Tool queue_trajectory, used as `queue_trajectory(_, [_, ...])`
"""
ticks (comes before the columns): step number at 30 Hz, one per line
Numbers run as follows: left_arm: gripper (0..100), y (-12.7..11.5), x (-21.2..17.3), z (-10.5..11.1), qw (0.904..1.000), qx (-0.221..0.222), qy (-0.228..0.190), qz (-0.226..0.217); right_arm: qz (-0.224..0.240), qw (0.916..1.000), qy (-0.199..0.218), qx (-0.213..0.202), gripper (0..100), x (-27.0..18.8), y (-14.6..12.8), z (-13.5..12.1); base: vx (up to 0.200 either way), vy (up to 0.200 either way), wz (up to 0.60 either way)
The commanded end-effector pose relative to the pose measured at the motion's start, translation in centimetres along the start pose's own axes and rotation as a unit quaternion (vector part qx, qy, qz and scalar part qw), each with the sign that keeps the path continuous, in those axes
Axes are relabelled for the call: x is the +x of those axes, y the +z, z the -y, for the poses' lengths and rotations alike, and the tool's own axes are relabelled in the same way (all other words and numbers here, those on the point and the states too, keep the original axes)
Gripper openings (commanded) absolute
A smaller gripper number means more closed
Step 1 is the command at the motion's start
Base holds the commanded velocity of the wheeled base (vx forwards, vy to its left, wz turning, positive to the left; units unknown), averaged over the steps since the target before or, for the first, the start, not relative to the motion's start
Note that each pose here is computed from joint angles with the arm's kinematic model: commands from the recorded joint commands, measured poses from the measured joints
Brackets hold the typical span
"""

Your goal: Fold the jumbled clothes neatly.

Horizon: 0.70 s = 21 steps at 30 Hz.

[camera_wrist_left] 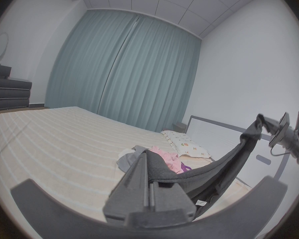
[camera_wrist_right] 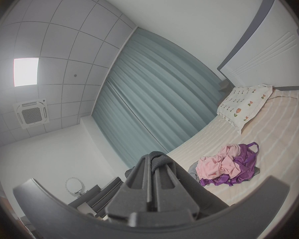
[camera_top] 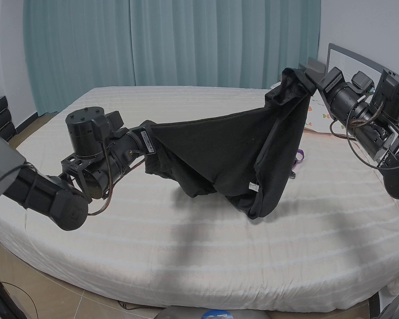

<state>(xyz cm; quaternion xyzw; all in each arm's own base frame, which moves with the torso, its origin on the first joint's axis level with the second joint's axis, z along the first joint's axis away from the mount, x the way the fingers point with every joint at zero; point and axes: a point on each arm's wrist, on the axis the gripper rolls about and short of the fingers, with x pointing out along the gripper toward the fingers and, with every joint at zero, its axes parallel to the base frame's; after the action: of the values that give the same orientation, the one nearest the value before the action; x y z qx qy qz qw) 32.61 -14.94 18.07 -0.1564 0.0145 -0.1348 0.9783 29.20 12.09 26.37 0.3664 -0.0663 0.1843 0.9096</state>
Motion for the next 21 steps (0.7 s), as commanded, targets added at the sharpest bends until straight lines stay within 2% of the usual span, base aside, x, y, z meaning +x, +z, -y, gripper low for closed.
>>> queue_trajectory(1, [0, -0.1, -2.2, -0.6, 0.9998, -0.001, 0.012, -0.014, -0.067, 0.9965, -0.05, -0.006, 0, -1.4, -3.4, 3.3, 0.0, 0.0, 0.0])
queue_trajectory(5, [0, -2.6, -2.8, -1.0, 0.9974, -0.033, 0.023, -0.06, -0.148, 0.9862, -0.073, -0.006, 0, -3.2, -6.3, 5.8, 0.0, 0.0, 0.0])
queue_trajectory(7, [0, -3.5, -2.7, -1.3, 0.9953, -0.055, 0.03, -0.074, -0.165, 0.9831, -0.08, -0.005, 0, -3.7, -7.1, 6.5, 0.0, 0.0, 0.0])
queue_trajectory(13, [0, -6.9, -3.1, -2.4, 0.9862, -0.086, 0.054, -0.131, -0.167, 0.9819, -0.089, 0.003, 0, -3.6, -9.3, 8.2, 0.0, 0.0, 0.0])
queue_trajectory(21, [0, -8.0, -4.1, -2.6, 0.9773, -0.129, 0.067, -0.154, -0.176, 0.9796, -0.094, 0.018, 0, -4.8, -11.4, 9.5, 0.0, 0.0, 0.0])
